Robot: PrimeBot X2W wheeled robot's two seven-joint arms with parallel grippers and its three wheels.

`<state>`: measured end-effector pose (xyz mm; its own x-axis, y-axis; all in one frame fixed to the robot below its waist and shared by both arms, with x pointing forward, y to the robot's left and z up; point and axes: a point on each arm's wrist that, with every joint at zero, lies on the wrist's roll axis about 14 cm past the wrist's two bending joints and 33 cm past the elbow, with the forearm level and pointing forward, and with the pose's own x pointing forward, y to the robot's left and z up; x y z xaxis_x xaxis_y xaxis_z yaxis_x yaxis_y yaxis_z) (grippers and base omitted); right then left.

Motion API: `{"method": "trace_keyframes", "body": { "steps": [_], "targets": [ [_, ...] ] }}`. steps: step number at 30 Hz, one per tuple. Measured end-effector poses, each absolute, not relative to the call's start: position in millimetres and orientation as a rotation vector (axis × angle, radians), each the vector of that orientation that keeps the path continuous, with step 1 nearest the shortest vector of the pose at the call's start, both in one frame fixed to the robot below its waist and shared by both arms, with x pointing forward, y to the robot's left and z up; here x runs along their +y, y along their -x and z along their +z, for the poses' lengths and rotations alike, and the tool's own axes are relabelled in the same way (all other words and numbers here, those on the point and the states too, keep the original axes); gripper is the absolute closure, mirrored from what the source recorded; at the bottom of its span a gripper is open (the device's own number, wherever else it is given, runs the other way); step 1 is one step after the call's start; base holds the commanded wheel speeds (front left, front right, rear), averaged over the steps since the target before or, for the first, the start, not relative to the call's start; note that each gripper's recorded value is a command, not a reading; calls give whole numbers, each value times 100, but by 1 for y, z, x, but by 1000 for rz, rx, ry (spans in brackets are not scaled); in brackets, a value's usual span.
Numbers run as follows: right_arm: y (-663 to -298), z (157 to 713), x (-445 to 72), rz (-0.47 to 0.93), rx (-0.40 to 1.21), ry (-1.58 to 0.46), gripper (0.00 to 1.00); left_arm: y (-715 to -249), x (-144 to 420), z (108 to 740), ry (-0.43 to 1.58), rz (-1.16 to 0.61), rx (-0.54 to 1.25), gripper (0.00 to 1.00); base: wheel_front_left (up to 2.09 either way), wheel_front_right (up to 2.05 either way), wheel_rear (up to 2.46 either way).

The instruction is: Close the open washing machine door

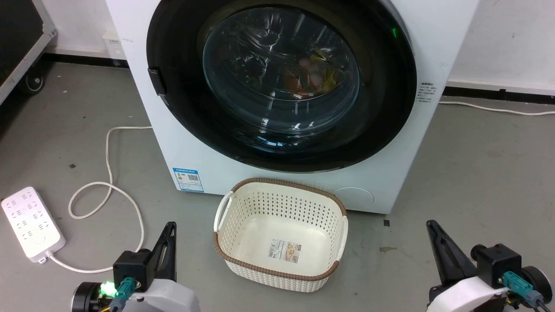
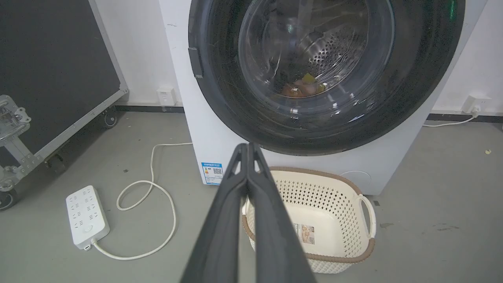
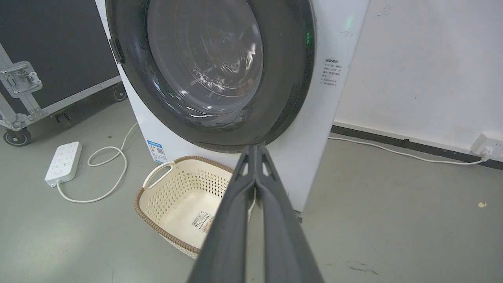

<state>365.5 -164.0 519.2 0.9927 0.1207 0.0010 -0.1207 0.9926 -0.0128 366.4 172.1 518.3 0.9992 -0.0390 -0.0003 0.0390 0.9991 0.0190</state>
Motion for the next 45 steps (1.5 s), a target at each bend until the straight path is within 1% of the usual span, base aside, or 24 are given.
{"method": "trace_keyframes", "body": {
  "steps": [45],
  "targets": [
    [-368, 521, -161, 130, 22, 45, 100, -369, 177, 521, -48, -4, 20, 100, 0, 0, 0]
  ]
}}
